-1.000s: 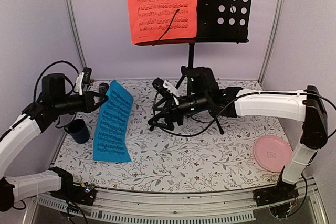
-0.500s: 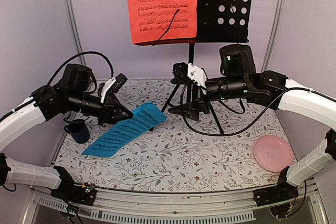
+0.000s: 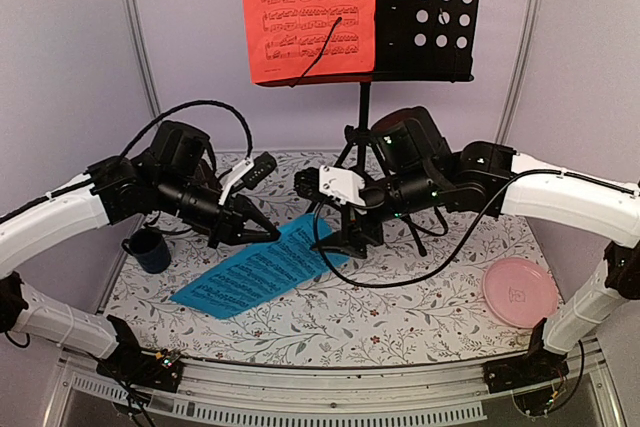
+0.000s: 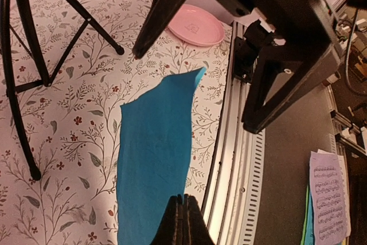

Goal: Set up the instrument practice props

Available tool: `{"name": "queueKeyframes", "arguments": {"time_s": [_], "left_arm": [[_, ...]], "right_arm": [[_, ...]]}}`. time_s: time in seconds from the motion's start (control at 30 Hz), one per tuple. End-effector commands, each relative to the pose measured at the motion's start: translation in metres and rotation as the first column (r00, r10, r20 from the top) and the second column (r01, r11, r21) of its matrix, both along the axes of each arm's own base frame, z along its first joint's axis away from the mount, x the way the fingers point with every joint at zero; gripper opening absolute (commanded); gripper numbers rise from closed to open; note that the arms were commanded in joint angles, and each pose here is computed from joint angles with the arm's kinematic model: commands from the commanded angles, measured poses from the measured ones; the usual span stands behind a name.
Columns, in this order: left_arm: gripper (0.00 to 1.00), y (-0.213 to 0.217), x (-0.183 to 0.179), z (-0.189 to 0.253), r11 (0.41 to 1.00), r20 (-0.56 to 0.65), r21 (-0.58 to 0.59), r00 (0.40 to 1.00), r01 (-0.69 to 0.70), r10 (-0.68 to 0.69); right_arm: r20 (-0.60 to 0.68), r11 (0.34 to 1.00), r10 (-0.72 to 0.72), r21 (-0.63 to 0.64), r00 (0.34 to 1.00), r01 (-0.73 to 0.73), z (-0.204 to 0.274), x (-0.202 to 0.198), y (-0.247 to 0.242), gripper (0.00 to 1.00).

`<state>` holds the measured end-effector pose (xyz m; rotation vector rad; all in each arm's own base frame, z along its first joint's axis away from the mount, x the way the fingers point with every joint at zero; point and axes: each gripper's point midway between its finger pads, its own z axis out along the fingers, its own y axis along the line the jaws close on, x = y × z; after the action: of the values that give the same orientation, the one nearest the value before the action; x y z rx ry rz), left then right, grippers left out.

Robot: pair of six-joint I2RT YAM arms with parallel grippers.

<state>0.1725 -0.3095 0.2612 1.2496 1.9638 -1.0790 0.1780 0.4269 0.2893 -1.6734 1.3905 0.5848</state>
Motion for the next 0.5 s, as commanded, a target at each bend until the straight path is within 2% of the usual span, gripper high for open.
{"name": "queueKeyframes", "arguments": {"time_s": [0.0, 0.13, 0.23, 0.47], "left_arm": [[0.0, -0.011, -0.008, 0.015, 0.996, 0.034, -0.047, 0.997, 0.069, -0.068], [0.0, -0.015, -0.009, 0.012, 0.995, 0.033, -0.042, 0.996, 0.087, -0.086], [0.0, -0.017, -0.009, 0.009, 0.994, 0.039, -0.04, 0.994, 0.101, -0.1], [0.0, -0.021, -0.003, 0.012, 0.993, 0.077, -0.057, 0.992, 0.103, -0.099]], "right_arm": [[-0.007, 1.0, 0.014, -0.007, 1.0, -0.014, -0.002, -0.002, 0.007, 0.83], [-0.023, 1.0, 0.028, -0.009, 0.999, -0.028, -0.007, -0.003, 0.013, 0.72], [-0.032, 1.0, 0.02, -0.017, 0.999, -0.021, -0.013, -0.001, 0.016, 0.59], [-0.061, 1.0, 0.001, -0.024, 0.998, -0.003, -0.019, 0.0, 0.016, 0.18]]}}
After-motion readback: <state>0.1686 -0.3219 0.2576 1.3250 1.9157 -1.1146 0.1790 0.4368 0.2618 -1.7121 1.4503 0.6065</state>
